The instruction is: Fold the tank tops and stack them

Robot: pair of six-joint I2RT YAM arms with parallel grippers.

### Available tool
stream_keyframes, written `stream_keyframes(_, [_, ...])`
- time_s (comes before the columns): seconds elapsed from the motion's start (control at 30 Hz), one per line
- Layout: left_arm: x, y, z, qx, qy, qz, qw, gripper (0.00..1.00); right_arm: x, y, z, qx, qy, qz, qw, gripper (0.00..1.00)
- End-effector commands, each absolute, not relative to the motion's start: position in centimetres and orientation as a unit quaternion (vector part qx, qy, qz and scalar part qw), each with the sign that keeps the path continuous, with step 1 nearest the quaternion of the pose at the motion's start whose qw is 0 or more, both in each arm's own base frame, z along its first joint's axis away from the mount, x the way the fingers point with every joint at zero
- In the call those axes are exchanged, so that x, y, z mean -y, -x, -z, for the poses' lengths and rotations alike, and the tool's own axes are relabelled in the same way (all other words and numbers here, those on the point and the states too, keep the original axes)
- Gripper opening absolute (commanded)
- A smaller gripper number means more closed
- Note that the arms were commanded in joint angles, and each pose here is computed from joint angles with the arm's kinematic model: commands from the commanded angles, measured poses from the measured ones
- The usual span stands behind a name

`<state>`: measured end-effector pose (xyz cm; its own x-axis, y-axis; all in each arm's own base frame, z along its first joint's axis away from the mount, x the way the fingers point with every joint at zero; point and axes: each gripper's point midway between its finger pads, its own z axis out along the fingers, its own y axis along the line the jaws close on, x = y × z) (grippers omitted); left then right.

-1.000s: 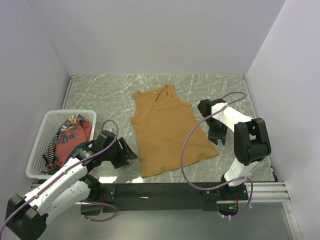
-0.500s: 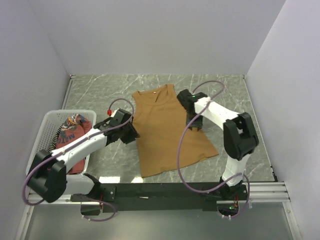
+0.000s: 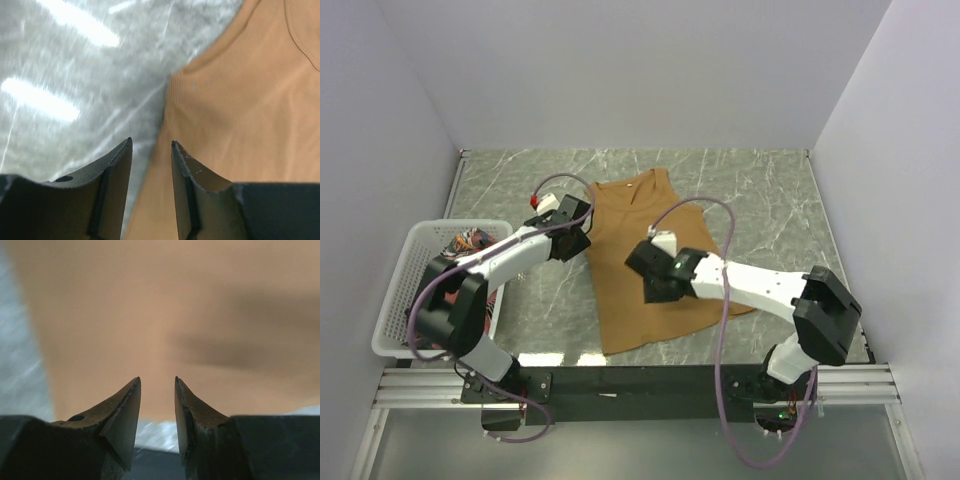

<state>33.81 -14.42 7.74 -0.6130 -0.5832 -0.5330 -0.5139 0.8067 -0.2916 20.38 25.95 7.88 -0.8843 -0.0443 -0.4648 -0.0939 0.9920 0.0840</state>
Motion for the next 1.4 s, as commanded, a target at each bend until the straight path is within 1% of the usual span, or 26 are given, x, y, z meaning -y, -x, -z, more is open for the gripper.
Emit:
stream_keyframes(0.0, [13.7,-36.8,-8.6,-0.891,0.284,0.025,0.352,0.42,-29.4,-18.5,-9.2,-0.958,0.021,-0.107,0.265,0.4])
stream_keyframes(0.03, [13.6,-37.3,-8.5,-0.891,0.285,0.027,0.353,0.42,-30.5,-17.1,-9.3,-0.956,0.04,-0.118,0.264,0.4])
stream_keyframes(0.07, [14.3,-38.0,-8.2,-0.892,0.277,0.044,0.354,0.42,-31.3,-16.6,-9.8,-0.953,0.047,-0.126,0.271,0.4])
stream_keyframes(0.17, [14.2,-39.1,-7.6,-0.894,0.269,0.042,0.356,0.42,-33.6,-14.7,-10.4,-0.947,0.072,-0.136,0.281,0.4])
stream_keyframes(0.23, [14.0,-39.5,-7.2,-0.897,0.261,0.037,0.354,0.41,-34.4,-13.9,-9.7,-0.949,0.084,-0.126,0.278,0.4])
stream_keyframes(0.37, [14.3,-40.0,-6.4,-0.9,0.248,0.055,0.354,0.41,-37.0,-11.8,-9.0,-0.947,0.113,-0.128,0.271,0.4])
stream_keyframes(0.4, [14.8,-40.4,-6.4,-0.899,0.241,0.07,0.359,0.39,-37.3,-11.6,-8.2,-0.949,0.117,-0.121,0.266,0.4])
stream_keyframes(0.53, [14.8,-40.1,-5.5,-0.902,0.234,0.076,0.354,0.39,-38.8,-10.4,-7.0,-0.95,0.135,-0.116,0.258,0.4])
stream_keyframes(0.83, [15.2,-40.0,-5.0,-0.904,0.229,0.093,0.349,0.38,-40.3,-8.8,-5.4,-0.951,0.151,-0.106,0.248,0.41])
stream_keyframes(1.1, [15.2,-40.1,-5.3,-0.903,0.231,0.099,0.349,0.37,-40.7,-8.7,-3.4,-0.952,0.164,-0.086,0.244,0.41])
stream_keyframes(1.2, [15.1,-40.1,-5.8,-0.901,0.231,0.103,0.352,0.37,-40.3,-8.9,-2.7,-0.953,0.165,-0.068,0.244,0.4])
stream_keyframes(1.27, [15.1,-40.1,-6.3,-0.899,0.229,0.11,0.357,0.38,-40.1,-9.0,-2.5,-0.953,0.164,-0.066,0.245,0.33])
stream_keyframes(1.3, [15.0,-40.1,-6.3,-0.899,0.229,0.114,0.355,0.38,-40.1,-9.0,-2.6,-0.953,0.162,-0.067,0.248,0.26])
stream_keyframes(1.33, [15.1,-40.1,-6.7,-0.898,0.227,0.118,0.358,0.38,-39.8,-9.0,-2.4,-0.953,0.162,-0.065,0.248,0.12])
stream_keyframes(1.37, [15.1,-40.1,-6.8,-0.898,0.226,0.121,0.358,0.38,-39.9,-9.1,-2.6,-0.952,0.159,-0.071,0.25,0.07])
